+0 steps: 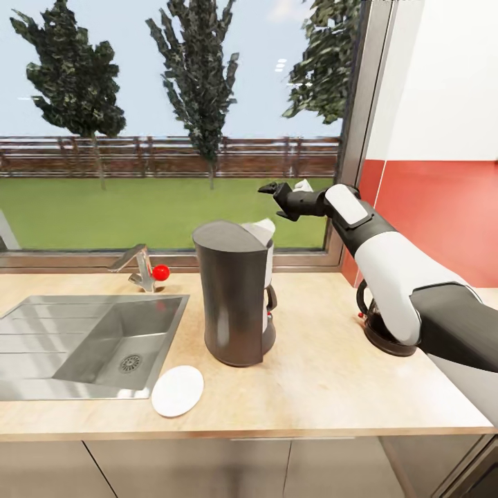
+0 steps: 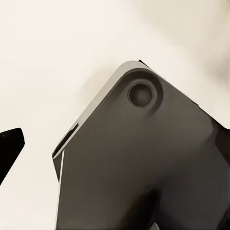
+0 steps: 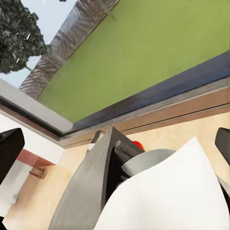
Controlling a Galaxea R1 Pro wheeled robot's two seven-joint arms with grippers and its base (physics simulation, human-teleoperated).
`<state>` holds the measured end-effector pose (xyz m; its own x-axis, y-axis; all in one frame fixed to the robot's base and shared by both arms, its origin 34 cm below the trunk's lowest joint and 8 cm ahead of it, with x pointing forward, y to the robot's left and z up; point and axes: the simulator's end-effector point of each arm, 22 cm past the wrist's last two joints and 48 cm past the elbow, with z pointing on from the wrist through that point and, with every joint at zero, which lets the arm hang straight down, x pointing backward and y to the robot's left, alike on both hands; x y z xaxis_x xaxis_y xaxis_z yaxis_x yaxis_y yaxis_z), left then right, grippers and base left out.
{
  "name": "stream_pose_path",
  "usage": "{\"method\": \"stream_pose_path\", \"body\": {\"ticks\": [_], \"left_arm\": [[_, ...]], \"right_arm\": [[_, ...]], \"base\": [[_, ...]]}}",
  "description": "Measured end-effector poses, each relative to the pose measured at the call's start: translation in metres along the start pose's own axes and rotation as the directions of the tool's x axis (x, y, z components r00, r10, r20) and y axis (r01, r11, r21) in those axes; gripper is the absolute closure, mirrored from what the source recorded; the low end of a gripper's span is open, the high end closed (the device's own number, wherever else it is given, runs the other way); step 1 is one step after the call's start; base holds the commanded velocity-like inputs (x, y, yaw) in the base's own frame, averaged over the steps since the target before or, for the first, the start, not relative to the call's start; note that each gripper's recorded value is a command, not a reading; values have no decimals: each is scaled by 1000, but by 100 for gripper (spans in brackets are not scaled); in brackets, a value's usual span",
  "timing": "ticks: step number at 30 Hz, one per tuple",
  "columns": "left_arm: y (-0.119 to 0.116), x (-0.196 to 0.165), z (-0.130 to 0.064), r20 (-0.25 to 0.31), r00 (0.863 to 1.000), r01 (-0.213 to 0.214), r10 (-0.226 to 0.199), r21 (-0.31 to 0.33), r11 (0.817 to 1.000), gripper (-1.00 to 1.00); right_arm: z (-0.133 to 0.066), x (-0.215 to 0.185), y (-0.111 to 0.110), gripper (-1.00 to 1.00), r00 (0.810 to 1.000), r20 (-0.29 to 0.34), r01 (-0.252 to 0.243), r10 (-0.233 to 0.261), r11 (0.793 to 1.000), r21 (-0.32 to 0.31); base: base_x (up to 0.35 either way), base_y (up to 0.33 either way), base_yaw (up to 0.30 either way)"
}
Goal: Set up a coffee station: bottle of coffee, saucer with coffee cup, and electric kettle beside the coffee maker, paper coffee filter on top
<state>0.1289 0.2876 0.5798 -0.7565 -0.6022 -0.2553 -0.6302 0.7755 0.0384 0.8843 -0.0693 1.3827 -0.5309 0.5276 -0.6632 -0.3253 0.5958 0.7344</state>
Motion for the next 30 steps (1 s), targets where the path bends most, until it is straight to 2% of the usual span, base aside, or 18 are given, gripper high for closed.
{"method": "stream_pose_path", "body": {"ticks": [20,30], "left_arm": [[5,1,-20,-6,1000,0,0,0,1000,-100],[7,1,-29,-4,1000,-4,4,2,1000,-100]], "right_arm": [[-8,-12,12,-100,1000,3,7,-7,1000,10],[-33,-45,-12,-100,999,46,0,-2,998,57]], "base": [[0,0,0],[0,0,0]]}}
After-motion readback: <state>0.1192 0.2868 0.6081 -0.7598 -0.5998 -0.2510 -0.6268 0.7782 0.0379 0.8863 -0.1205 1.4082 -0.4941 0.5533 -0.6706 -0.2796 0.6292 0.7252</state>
